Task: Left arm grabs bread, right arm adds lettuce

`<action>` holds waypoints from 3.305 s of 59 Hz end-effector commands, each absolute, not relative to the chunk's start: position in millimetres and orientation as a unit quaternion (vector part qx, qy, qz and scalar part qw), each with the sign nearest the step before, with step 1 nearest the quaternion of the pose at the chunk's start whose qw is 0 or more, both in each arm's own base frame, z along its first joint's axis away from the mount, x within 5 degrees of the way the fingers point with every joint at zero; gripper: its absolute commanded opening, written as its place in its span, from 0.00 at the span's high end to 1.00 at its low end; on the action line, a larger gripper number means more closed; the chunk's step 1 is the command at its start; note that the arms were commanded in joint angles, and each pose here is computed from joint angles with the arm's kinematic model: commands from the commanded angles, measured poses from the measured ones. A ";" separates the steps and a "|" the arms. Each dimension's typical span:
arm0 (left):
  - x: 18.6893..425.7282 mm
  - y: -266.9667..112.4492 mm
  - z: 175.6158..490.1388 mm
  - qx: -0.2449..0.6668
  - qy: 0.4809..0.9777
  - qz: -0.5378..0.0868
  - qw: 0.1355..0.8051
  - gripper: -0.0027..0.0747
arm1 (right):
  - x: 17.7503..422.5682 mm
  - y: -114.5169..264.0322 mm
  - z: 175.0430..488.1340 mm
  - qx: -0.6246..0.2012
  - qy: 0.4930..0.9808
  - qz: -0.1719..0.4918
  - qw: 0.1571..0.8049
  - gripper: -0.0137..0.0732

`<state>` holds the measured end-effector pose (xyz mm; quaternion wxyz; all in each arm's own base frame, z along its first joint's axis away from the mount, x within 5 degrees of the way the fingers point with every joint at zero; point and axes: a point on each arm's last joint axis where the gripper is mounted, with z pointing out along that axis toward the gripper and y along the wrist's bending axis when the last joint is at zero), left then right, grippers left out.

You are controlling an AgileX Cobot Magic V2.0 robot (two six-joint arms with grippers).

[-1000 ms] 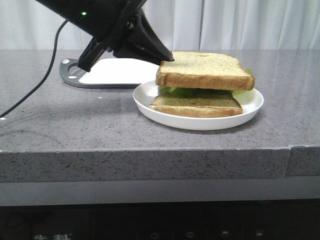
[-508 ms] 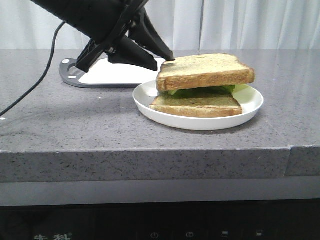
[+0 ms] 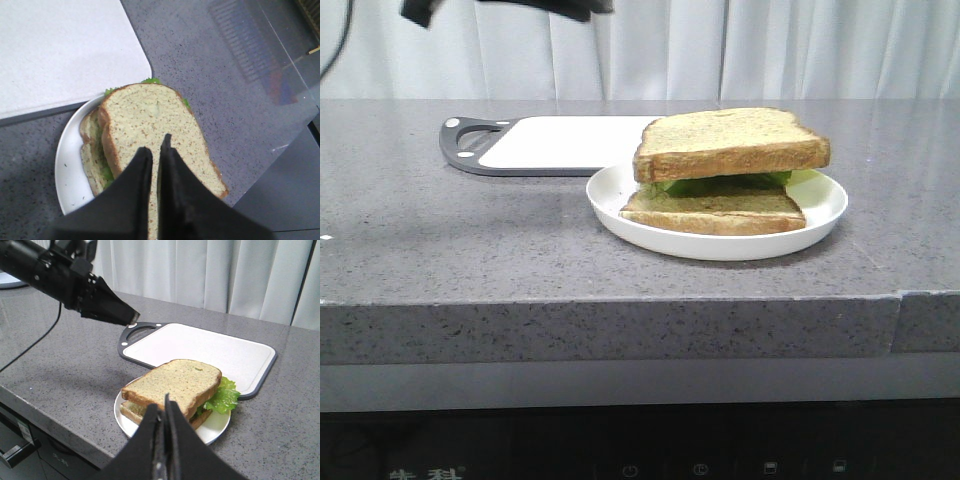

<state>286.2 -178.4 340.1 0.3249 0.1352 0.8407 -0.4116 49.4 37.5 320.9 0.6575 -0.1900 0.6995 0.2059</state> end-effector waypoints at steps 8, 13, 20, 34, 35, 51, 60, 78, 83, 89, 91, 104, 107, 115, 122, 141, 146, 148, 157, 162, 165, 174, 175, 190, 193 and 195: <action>253.6 -158.1 395.5 0.185 0.803 -0.367 0.432 0.99 | 51.1 33.5 337.0 -0.171 0.664 0.193 0.702 0.91; 234.3 -147.2 407.7 0.203 0.787 -0.329 0.482 0.99 | 51.7 32.1 339.4 -0.169 0.655 0.183 0.713 0.91; 201.6 -126.8 414.9 0.204 0.756 -0.286 0.552 0.99 | 52.2 31.7 339.6 -0.165 0.652 0.182 0.717 0.91; 133.0 -79.2 387.1 0.172 0.707 -0.237 0.644 0.99 | 52.3 29.0 332.2 -0.151 0.640 0.178 0.732 0.91; 129.6 -77.0 382.4 0.170 0.706 -0.234 0.646 0.99 | 52.5 29.1 331.4 -0.151 0.641 0.178 0.731 0.91; 79.0 -50.3 355.7 0.167 0.669 -0.231 0.687 0.99 | 53.9 30.4 324.4 -0.156 0.652 0.178 0.720 0.91; 74.7 -48.3 357.0 0.166 0.662 -0.233 0.693 0.99 | 53.9 30.4 324.4 -0.156 0.652 0.178 0.720 0.91; 74.7 -48.3 357.0 0.166 0.662 -0.233 0.693 0.99 | 53.9 30.4 324.4 -0.156 0.652 0.178 0.720 0.91; 74.7 -48.3 357.0 0.166 0.662 -0.233 0.693 0.99 | 53.9 30.4 324.4 -0.156 0.652 0.178 0.720 0.91; 74.7 -48.3 357.0 0.166 0.662 -0.233 0.693 0.99 | 53.9 30.4 324.4 -0.156 0.652 0.178 0.720 0.91; 74.7 -48.3 357.0 0.166 0.662 -0.233 0.693 0.99 | 53.9 30.4 324.4 -0.156 0.652 0.178 0.720 0.91; 78.3 -44.4 352.2 0.176 0.666 -0.184 0.702 0.99 | 53.9 30.4 324.4 -0.156 0.652 0.178 0.720 0.91; 78.8 -41.8 349.6 0.156 0.672 -0.185 0.700 0.99 | 53.9 30.4 324.4 -0.156 0.652 0.178 0.720 0.91; 79.0 -34.4 330.8 0.126 0.686 -0.162 0.698 0.99 | 54.1 30.5 324.4 -0.156 0.653 0.178 0.720 0.91; 72.9 -24.9 310.4 0.104 0.692 -0.126 0.703 0.99 | 54.1 30.5 324.4 -0.156 0.653 0.178 0.720 0.91; 51.8 -8.9 239.1 0.067 0.692 -0.051 0.717 0.99 | 54.1 30.5 324.4 -0.156 0.653 0.178 0.720 0.91; 48.9 -6.4 228.3 0.051 0.687 -0.038 0.724 0.99 | 54.1 30.5 324.4 -0.156 0.653 0.178 0.720 0.91; 50.0 -5.8 225.6 0.045 0.687 -0.034 0.724 0.99 | 54.1 30.5 324.4 -0.156 0.653 0.178 0.720 0.91; 52.9 -5.0 213.7 0.035 0.696 -0.030 0.717 0.99 | 54.1 30.5 324.4 -0.156 0.653 0.178 0.720 0.91; 54.6 -5.1 206.2 0.028 0.693 -0.036 0.719 0.99 | 54.1 30.5 324.4 -0.156 0.653 0.178 0.720 0.91; 54.7 -5.2 204.8 0.027 0.696 -0.038 0.717 0.99 | 54.1 30.5 324.4 -0.156 0.653 0.178 0.720 0.91; 54.8 -5.2 205.2 0.027 0.694 -0.038 0.719 0.99 | 54.1 30.5 324.4 -0.156 0.653 0.178 0.720 0.91; 54.8 -5.2 205.2 0.027 0.694 -0.038 0.719 0.99 | 54.1 30.5 324.4 -0.156 0.653 0.178 0.720 0.91; 54.8 -5.2 205.2 0.027 0.694 -0.038 0.719 0.99 | 54.1 30.5 324.4 -0.156 0.653 0.178 0.720 0.91; 54.8 -5.2 205.2 0.027 0.694 -0.038 0.719 0.99 | 54.1 30.5 324.4 -0.156 0.653 0.178 0.720 0.91; 54.8 -5.2 205.2 0.027 0.694 -0.038 0.719 0.99 | 54.1 30.5 324.4 -0.156 0.653 0.178 0.720 0.91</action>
